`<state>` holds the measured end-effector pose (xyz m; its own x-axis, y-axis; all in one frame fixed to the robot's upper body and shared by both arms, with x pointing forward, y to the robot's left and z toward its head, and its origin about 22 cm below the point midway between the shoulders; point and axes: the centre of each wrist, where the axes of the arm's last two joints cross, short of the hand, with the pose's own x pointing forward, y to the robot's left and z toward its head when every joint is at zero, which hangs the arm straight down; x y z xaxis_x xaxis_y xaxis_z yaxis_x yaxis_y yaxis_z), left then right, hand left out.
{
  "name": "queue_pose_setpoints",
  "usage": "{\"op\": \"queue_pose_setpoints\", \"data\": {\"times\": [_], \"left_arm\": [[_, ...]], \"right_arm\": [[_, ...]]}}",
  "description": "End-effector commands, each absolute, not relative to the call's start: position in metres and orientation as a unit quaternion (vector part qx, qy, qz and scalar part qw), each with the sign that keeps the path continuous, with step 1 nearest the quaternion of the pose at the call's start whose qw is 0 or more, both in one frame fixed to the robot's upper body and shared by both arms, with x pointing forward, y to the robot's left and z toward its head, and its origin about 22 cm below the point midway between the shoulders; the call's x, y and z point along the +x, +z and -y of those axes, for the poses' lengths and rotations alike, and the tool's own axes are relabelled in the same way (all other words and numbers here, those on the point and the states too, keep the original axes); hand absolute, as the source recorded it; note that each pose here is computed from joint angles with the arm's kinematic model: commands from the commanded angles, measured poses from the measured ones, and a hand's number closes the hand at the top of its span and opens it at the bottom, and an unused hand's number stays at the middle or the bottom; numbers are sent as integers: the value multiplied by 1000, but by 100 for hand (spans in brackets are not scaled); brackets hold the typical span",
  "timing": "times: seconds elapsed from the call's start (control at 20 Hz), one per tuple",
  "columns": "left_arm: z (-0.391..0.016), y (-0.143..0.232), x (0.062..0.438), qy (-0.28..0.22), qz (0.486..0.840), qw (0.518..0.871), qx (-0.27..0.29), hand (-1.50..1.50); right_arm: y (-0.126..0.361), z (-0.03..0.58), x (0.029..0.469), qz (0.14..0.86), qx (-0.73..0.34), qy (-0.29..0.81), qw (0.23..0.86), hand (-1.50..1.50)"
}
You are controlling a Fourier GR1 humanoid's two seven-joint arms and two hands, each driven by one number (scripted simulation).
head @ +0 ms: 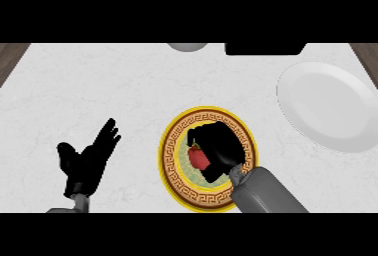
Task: Pick the bell pepper from the plate and place it in the plate
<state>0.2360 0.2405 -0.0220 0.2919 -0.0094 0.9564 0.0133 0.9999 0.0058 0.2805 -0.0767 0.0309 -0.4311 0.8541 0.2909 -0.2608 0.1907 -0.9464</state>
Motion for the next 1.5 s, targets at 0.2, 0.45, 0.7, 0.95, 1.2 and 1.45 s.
{"op": "queue_pose_setpoints", "data": {"times": [0.2,0.45,0.7,0.95,1.2,1.45], "left_arm": [[-242,-39,223,-1,562,827,1,0],[-243,-35,234,1,563,826,5,0],[-232,-43,230,-9,556,831,8,0],[-249,-31,233,7,560,828,-3,0],[-242,-41,224,-3,554,833,5,0],[-250,-33,231,0,556,831,2,0]], "right_arm": [[43,65,281,594,-341,469,558,150],[59,56,271,599,-416,308,611,150],[88,37,273,632,-487,218,561,150],[108,50,271,645,-503,92,568,150],[113,78,276,645,-500,11,577,150],[106,130,291,655,-514,-53,552,150]]}}
